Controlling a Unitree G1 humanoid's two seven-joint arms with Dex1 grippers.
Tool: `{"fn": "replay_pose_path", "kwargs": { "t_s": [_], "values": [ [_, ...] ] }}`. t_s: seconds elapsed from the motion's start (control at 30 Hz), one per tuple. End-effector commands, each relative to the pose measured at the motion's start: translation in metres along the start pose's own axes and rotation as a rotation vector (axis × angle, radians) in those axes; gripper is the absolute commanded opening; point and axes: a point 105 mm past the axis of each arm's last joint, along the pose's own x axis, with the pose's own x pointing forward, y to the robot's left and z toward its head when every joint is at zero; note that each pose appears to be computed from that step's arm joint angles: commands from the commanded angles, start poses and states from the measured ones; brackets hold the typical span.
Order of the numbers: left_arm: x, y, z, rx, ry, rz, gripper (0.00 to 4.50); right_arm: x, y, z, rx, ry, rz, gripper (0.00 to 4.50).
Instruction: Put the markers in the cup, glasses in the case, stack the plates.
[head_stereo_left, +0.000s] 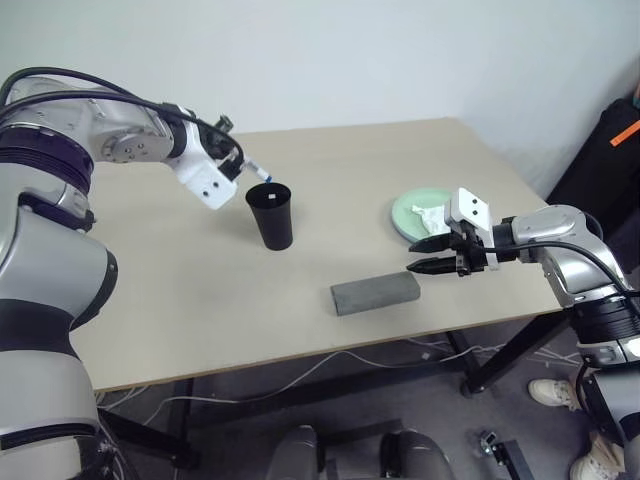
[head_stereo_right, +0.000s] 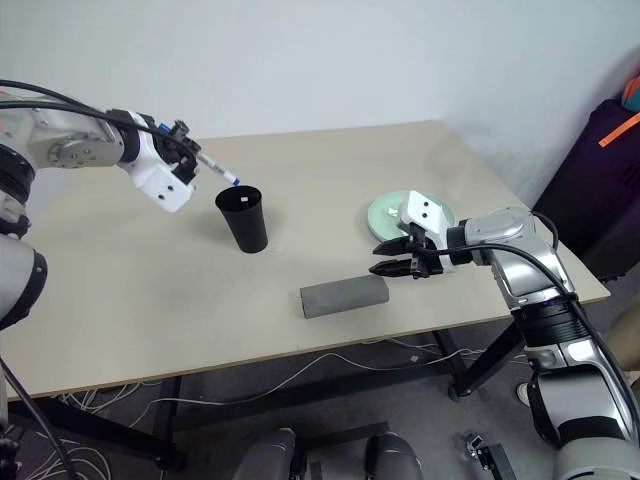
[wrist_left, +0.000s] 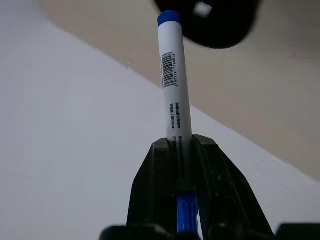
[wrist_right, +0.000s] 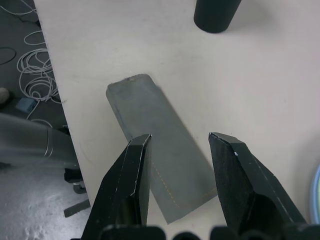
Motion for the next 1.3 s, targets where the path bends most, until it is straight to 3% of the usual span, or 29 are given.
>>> {"fn": "replay_pose_path", "kwargs": {
  "t_s": [0.03, 0.23, 0.83, 1.13, 1.3],
  "values": [
    [-0.001, 0.01, -0.005, 0.065, 0.016, 0.034, 0.17, -0.007, -0.002, 0.017, -0.049, -0.045, -0.024, 1.95],
    [0.011, 0.008, 0.011, 0.083, -0.033, 0.068, 0.17, -0.008, -0.001, 0.016, -0.048, -0.047, -0.026, 1.95],
    [0.027, 0.006, 0.019, 0.074, -0.006, 0.103, 0.17, -0.007, 0.0, 0.017, -0.048, -0.048, -0.025, 1.95],
    [0.032, 0.005, 0.016, 0.043, 0.039, 0.111, 3.06, -0.007, 0.0, 0.017, -0.044, -0.051, -0.027, 1.95],
    [0.022, 0.014, 0.007, -0.134, 0.043, 0.145, 3.06, -0.008, 0.0, 0.016, -0.042, -0.051, -0.028, 1.95]
  ]
}}
